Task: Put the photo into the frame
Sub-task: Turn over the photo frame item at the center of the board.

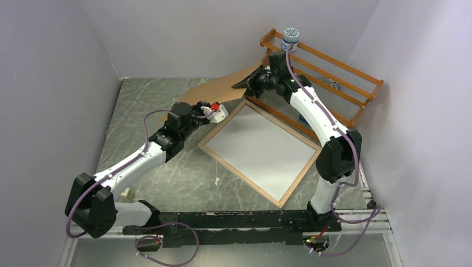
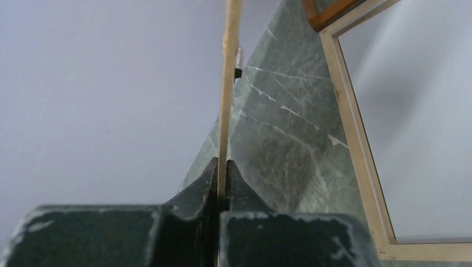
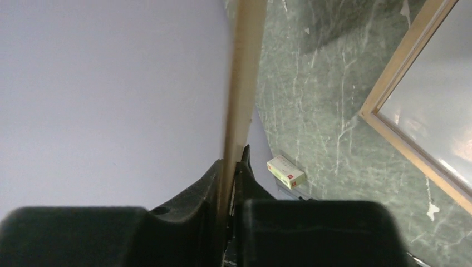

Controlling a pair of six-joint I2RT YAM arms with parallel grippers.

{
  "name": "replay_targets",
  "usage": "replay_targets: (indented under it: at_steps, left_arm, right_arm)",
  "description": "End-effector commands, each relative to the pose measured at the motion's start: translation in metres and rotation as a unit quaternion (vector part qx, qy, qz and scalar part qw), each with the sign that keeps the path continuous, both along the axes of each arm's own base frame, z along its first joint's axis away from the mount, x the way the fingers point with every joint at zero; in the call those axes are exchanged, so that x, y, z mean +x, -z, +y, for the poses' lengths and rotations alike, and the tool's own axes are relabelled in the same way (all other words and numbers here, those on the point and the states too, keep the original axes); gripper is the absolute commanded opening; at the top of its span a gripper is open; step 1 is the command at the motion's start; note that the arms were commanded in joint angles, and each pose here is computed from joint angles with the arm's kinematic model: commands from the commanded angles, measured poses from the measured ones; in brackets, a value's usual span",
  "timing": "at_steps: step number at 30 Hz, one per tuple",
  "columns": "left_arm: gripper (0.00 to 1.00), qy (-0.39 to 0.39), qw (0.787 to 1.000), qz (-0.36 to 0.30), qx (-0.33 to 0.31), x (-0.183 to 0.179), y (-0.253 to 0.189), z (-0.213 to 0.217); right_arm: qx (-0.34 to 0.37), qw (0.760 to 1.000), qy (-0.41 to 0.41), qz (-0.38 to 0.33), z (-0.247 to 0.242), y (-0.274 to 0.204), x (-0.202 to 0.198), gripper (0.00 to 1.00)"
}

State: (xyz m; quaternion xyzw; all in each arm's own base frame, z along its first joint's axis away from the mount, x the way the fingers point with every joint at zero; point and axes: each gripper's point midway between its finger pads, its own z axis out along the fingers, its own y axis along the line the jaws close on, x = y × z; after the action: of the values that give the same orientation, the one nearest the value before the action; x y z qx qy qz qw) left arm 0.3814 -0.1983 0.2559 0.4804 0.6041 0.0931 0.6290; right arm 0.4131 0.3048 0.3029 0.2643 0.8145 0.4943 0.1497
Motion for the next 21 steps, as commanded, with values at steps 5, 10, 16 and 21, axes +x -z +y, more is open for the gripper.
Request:
replay_targets:
  at_steps: [5, 10, 16, 21]
  left_arm:
    - [0.03, -0.074, 0.996, -0.034, -0.030, 0.011, -0.042, 0.017]
    - [0.03, -0.108, 0.993, -0.016, -0.050, 0.013, -0.049, 0.031]
    - [0.03, -0.143, 0.979, 0.027, -0.144, 0.018, -0.059, 0.067]
    - [0.03, -0.163, 0.960, 0.061, -0.219, 0.022, -0.069, 0.100]
  right_arm:
    - [0.111, 0.985, -0.033, -0.129, 0.014, -0.110, -0.024, 0.58]
    - [0.147, 0.968, -0.020, -0.204, 0.008, -0.146, -0.022, 0.77]
    - [0.142, 0.931, 0.009, -0.335, -0.017, -0.175, -0.027, 0.83]
    - [0.075, 0.923, 0.030, -0.375, -0.040, -0.162, -0.029, 0.83]
